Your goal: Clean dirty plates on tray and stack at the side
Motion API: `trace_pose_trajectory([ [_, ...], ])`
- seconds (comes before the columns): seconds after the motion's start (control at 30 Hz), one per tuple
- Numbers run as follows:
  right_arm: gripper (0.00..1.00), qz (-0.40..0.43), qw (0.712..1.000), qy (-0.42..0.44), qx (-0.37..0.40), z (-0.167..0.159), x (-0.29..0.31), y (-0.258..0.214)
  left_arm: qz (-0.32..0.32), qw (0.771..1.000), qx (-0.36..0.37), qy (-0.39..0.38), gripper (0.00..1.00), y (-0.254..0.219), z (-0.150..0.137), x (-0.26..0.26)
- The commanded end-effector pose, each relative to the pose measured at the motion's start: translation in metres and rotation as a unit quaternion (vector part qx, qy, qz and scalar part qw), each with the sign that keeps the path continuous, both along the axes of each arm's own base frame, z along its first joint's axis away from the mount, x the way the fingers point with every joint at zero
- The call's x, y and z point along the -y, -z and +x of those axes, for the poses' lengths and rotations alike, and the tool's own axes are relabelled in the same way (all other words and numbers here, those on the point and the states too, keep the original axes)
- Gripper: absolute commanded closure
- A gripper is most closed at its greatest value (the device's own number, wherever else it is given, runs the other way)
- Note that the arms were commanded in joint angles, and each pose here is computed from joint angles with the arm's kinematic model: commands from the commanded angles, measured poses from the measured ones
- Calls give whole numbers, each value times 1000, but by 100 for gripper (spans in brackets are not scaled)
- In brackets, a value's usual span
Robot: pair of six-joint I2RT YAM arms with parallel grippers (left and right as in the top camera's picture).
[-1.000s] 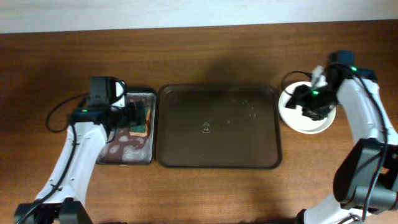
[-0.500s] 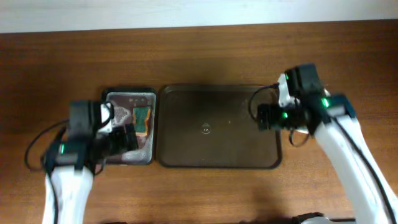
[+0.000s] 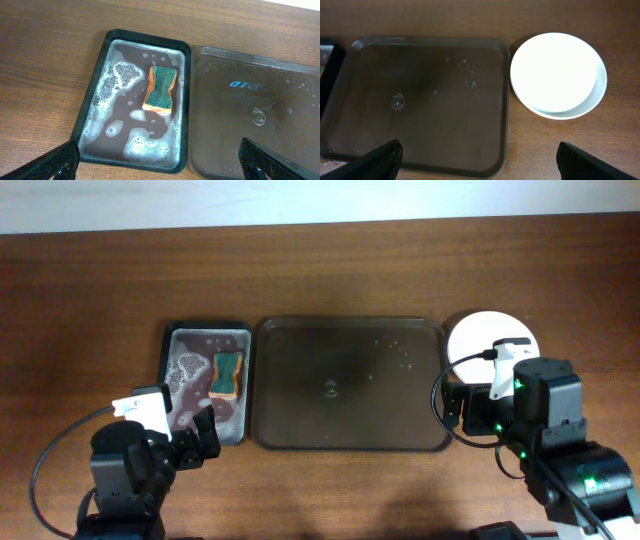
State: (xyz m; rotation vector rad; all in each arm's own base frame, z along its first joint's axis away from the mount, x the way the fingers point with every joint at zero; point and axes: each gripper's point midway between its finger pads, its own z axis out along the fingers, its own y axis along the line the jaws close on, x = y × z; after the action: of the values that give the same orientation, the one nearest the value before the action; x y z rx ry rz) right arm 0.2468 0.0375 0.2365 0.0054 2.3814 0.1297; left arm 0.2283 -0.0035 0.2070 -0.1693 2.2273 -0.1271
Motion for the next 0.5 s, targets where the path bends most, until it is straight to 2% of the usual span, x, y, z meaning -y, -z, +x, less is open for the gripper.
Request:
trace_pose_trajectory([
  [0.0,1,-6,1000,7,-24,5,1,12,2,1000,-1,8,1,3,0,2],
  [0.07,1,-10,999,8,-46,7,1,22,2,1000,-1,8,1,3,0,2],
  [0.17,1,-18,1000,10,-9,6,5,10,2,1000,-1,8,1,3,0,2],
  [0.3,1,-29,987,-18,154,5,5,-8,2,1000,-1,8,1,3,0,2],
  [0.33,1,-20,978,-13,206,-1,8,-5,2,1000,-1,8,1,3,0,2],
  [0.47,1,-1,944,-3,330,-15,11,9,2,1000,-1,8,1,3,0,2],
])
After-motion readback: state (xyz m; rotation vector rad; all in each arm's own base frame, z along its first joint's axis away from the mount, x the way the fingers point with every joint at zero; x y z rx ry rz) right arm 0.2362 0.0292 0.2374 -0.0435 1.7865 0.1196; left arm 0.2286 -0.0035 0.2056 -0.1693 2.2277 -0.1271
